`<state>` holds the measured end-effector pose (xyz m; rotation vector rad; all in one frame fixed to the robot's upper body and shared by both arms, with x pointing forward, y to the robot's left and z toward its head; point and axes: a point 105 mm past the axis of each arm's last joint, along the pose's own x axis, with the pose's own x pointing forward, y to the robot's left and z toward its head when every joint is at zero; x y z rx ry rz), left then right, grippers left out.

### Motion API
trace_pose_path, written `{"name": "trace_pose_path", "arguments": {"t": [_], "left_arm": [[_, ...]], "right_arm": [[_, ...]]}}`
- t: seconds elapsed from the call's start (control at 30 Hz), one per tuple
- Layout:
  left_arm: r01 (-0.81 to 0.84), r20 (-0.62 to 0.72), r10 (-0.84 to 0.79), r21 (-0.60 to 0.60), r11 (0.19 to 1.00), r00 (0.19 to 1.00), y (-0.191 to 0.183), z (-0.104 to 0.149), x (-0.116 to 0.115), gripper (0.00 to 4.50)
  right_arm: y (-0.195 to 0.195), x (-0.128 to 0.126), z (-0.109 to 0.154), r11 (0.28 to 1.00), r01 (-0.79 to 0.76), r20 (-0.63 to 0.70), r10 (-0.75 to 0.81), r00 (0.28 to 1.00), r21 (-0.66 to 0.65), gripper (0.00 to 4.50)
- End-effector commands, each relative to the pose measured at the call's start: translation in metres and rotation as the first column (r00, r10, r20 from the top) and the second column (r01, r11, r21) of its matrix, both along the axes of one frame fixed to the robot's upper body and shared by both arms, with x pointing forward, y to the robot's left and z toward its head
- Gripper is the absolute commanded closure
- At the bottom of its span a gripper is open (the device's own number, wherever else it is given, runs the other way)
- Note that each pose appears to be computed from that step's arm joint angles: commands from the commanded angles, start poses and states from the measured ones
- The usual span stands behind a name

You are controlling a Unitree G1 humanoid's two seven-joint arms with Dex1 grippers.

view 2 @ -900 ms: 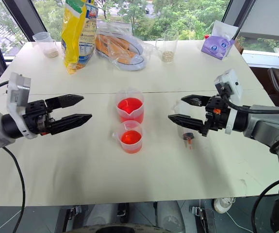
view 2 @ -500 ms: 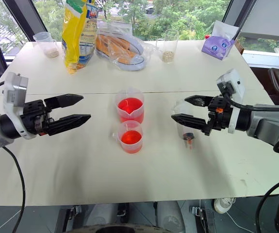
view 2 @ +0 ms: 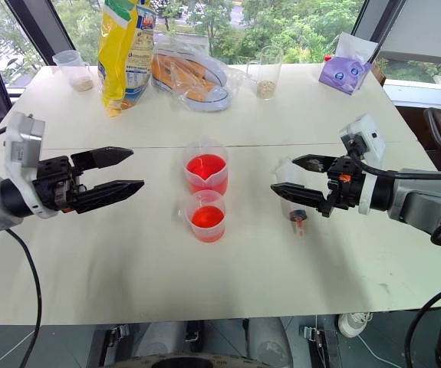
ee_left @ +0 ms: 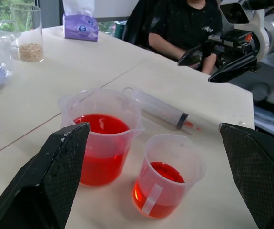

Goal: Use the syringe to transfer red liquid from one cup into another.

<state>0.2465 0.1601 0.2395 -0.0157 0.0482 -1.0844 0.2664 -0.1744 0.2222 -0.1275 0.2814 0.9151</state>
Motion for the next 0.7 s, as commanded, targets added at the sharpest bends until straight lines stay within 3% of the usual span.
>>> {"name": "trace_pose_path", "arguments": {"t": [0.03, 0.13, 0.27, 0.5, 0.7], "left_arm": [[0.013, 0.044, -0.013, 0.0, 1.0, 0.999, -0.003, 0.006, -0.001, 0.0], [0.01, 0.045, -0.01, -0.004, 1.0, 0.999, -0.003, 0.005, 0.0, 0.0], [0.018, 0.056, -0.017, -0.018, 1.0, 0.998, -0.006, 0.006, 0.004, 0.0], [0.041, 0.075, -0.039, -0.034, 0.999, 0.996, -0.015, 0.004, 0.011, 0.0], [0.035, 0.09, -0.03, -0.055, 0.998, 0.995, -0.019, 0.001, 0.011, 0.0]], "right_arm": [[0.001, -0.003, 0.007, 1.0, -0.005, 0.027, 0.005, 1.0, -0.019, 0.04], [0.0, 0.002, 0.004, 0.999, 0.033, -0.006, -0.033, 0.999, -0.036, 0.04], [-0.011, 0.028, -0.006, 0.97, 0.197, -0.126, -0.215, 0.968, -0.139, 0.04], [-0.029, 0.077, -0.027, 0.869, 0.415, -0.332, -0.488, 0.807, -0.27, 0.04], [-0.026, 0.096, -0.043, 0.818, 0.43, -0.403, -0.567, 0.719, -0.383, 0.04]]}}
